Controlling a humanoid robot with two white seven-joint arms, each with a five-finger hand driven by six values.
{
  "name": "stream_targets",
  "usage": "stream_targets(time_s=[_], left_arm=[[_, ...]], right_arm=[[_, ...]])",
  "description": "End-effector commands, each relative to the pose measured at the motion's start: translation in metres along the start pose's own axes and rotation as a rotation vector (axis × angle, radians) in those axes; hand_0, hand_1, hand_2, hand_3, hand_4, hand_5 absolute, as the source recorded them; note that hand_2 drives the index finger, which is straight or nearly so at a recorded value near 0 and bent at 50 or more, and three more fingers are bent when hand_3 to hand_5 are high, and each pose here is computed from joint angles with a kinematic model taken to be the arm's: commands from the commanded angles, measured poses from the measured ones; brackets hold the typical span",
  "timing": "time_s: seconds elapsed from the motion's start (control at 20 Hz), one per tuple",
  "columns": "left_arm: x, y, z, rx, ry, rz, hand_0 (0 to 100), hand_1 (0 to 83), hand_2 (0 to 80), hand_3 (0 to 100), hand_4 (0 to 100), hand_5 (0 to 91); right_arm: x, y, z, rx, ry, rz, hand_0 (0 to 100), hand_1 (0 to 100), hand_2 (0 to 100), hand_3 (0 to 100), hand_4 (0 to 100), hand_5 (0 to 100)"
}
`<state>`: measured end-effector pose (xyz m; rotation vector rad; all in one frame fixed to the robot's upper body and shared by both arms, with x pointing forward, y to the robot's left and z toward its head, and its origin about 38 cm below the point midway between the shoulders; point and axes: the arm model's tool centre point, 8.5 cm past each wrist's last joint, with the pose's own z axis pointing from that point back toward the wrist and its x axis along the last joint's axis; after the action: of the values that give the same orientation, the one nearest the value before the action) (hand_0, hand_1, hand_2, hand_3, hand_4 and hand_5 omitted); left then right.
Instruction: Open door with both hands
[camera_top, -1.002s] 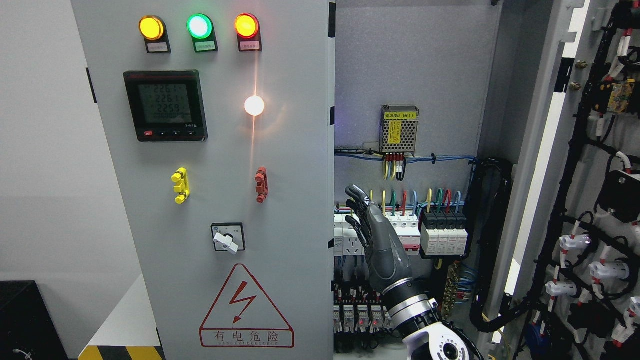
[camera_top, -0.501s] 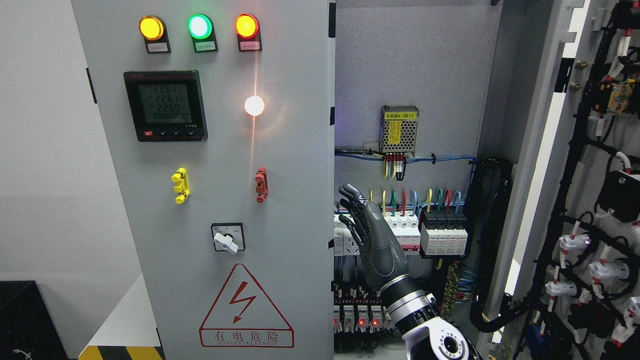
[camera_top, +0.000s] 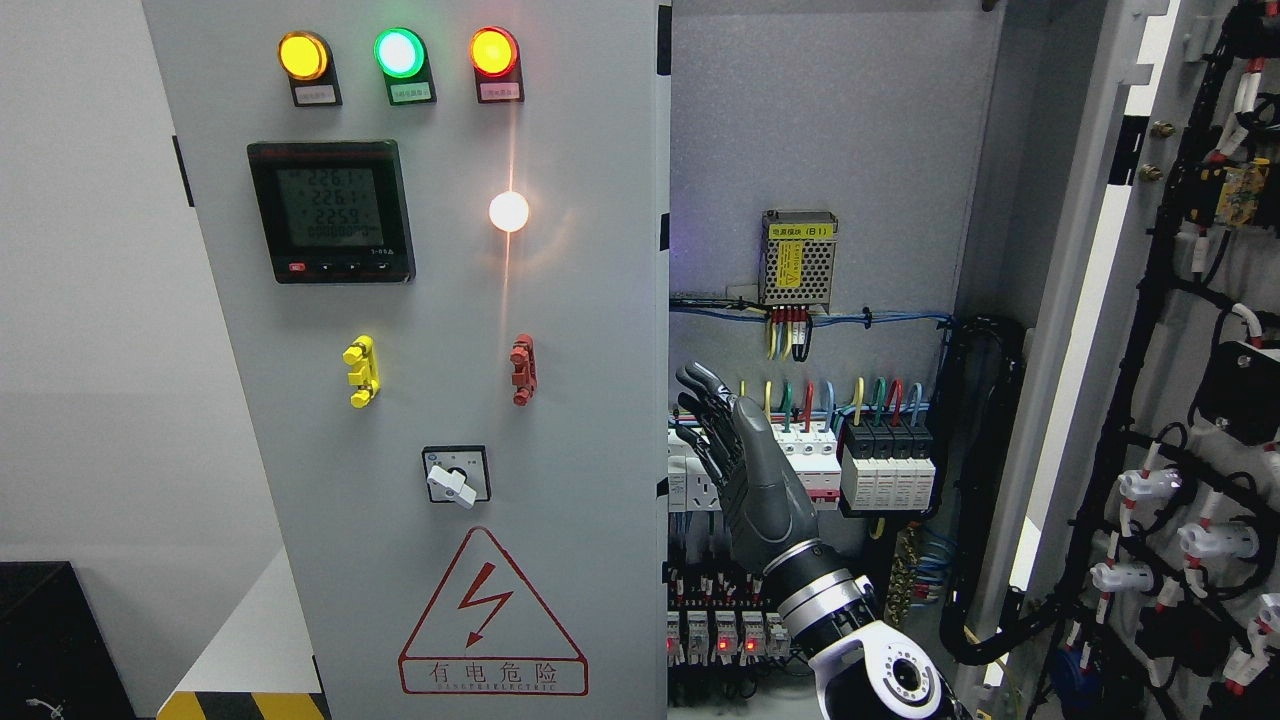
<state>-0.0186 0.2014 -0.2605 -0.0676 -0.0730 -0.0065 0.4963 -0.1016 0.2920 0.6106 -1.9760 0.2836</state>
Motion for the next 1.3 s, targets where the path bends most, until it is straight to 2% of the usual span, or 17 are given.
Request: stream_targets(time_s=[0.0, 0.5, 0.7, 1.25], left_arm=[[0.002, 0.0, 0.0, -0.001, -0.004, -0.001, 0, 0.0, 0.0, 0, 0, 0.0], [0.002, 0.0, 0.0, 0.001, -0.004, -0.001, 0, 0.0, 0.0, 0, 0, 0.0], [0.002, 0.0, 0.0, 0.001, -0.004, -0.001, 0, 0.0, 0.0, 0, 0, 0.0], [0.002, 0.0, 0.0, -0.001, -0.002, 0.0, 0, 0.0, 0.0, 0, 0, 0.0]], right_arm=[[-0.007, -0.006, 0.0, 0.004, 0.023, -0.011, 19, 0, 0, 0, 0, 0], [-0.001, -0.004, -0.002, 0.019, 0.0, -0.04, 19, 0, 0, 0, 0, 0], [-0.001, 0.001, -0.003, 0.076, -0.002, -0.039, 19, 0, 0, 0, 0, 0], [0.004, 0.001, -0.005, 0.078, -0.003, -0.043, 19, 0, 0, 0, 0, 0]])
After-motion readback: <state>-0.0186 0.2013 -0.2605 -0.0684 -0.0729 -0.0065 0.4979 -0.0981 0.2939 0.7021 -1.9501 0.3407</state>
